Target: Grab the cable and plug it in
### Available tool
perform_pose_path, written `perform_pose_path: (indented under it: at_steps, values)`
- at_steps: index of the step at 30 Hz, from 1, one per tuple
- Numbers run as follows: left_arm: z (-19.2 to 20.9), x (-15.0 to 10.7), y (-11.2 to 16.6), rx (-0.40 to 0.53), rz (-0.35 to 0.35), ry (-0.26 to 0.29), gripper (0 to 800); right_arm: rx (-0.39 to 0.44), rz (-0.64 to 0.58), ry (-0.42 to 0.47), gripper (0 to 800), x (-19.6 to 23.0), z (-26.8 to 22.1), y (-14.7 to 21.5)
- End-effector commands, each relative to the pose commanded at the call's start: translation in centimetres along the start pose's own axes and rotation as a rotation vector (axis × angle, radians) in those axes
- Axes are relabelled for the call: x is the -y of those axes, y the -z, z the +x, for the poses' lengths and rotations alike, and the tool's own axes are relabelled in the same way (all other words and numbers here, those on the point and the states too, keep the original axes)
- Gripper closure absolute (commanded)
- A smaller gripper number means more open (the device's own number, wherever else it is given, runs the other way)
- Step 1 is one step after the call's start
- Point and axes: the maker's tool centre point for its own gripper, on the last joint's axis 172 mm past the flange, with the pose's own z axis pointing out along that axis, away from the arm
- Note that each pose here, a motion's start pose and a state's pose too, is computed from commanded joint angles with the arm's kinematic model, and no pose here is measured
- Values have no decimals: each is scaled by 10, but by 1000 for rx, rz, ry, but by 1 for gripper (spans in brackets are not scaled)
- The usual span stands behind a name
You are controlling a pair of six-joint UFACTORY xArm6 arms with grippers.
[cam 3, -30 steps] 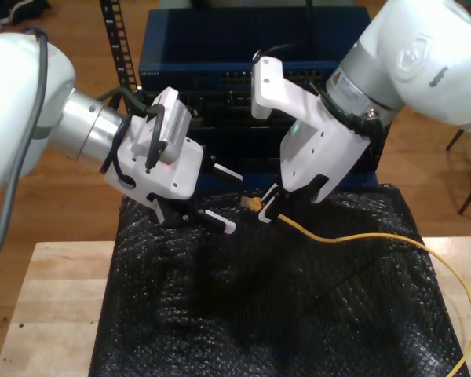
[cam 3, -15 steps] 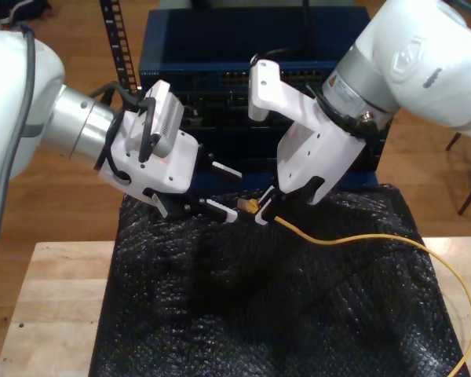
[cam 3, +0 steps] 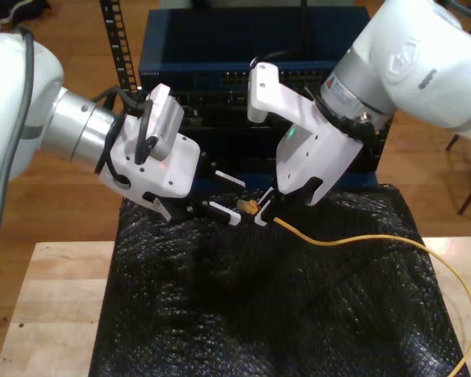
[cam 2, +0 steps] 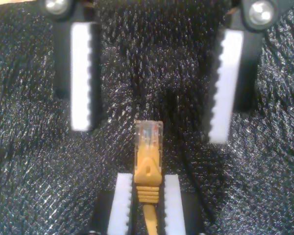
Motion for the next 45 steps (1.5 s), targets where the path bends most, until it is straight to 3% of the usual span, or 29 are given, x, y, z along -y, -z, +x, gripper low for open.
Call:
perform_pose_path:
  at_steps: [3,18,45]
  values:
    - [0,0,0,0,-1,1,346,-1,-3,-1,789,-1,0,1]
    - [1,-1,0,-1,1,-1,510,-2,-4,-6,789,-2,-1,2]
    - [1,-1,0,0,1,-2,564,-6,-5,-3,789,-1,0,3]
